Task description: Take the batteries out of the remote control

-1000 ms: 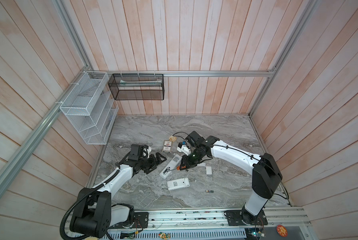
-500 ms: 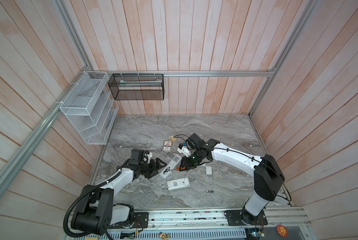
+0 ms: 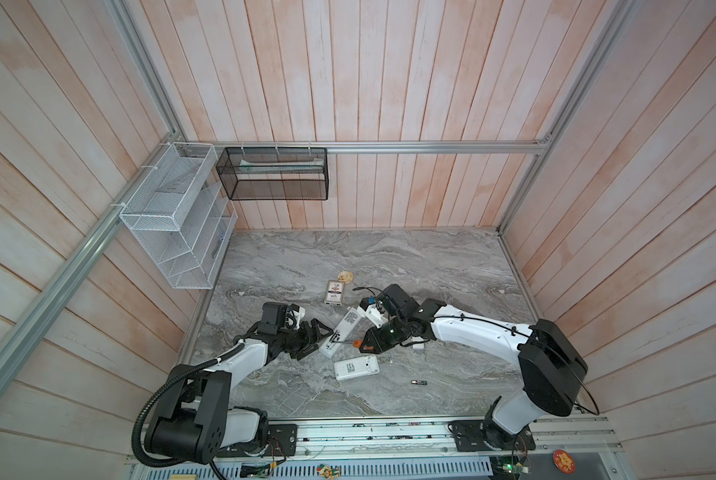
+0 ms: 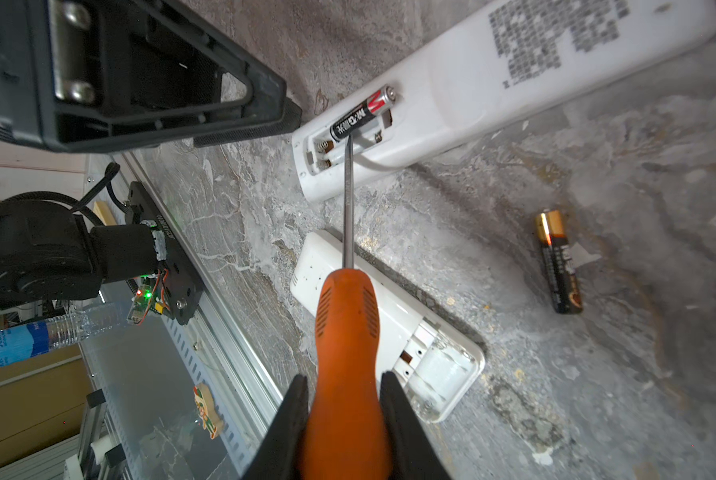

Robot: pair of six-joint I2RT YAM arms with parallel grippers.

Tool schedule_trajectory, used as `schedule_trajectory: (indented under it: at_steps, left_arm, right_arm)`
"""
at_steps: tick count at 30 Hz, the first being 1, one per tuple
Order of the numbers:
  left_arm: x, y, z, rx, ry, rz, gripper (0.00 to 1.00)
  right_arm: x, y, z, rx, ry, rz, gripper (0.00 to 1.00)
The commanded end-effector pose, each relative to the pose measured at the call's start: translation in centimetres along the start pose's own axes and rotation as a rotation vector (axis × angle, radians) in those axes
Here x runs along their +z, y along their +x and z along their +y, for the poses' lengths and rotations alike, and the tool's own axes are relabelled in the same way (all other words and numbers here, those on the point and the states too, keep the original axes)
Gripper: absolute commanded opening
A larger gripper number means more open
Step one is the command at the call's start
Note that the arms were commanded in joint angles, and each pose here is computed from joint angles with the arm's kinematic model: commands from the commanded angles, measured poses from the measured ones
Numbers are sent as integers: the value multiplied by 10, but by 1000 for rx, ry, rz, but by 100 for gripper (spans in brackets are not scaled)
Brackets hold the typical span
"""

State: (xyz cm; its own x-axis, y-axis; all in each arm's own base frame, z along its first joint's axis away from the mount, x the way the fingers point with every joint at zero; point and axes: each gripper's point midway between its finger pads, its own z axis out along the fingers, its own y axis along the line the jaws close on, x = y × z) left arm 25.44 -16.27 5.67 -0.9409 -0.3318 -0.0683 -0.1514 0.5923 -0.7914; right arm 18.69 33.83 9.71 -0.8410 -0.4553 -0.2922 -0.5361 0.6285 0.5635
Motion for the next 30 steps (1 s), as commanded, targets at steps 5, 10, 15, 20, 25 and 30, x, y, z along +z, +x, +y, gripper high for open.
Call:
schedule_trajectory:
  at_steps: [5, 10, 15, 20, 25, 30]
  left_arm:
    - [3, 5, -2, 12, 26, 30, 86]
    - [3, 2, -6, 23, 33, 31, 86]
    - [4, 3, -3, 22, 29, 38, 86]
    - [8, 1, 2, 20, 28, 39, 86]
    - [10, -10, 2, 31, 30, 30, 86]
    - [10, -18, 3, 37, 28, 25, 86]
  right_arm:
    - [10, 18, -29, 27, 113, 29, 2]
    - [6, 7, -19, 5, 83, 0, 2]
    - [0, -3, -11, -14, 77, -9, 2]
    - [-6, -11, -6, -34, 82, -10, 2]
    - [-7, -16, -2, -39, 82, 1, 2]
    - [-8, -20, 1, -44, 77, 0, 2]
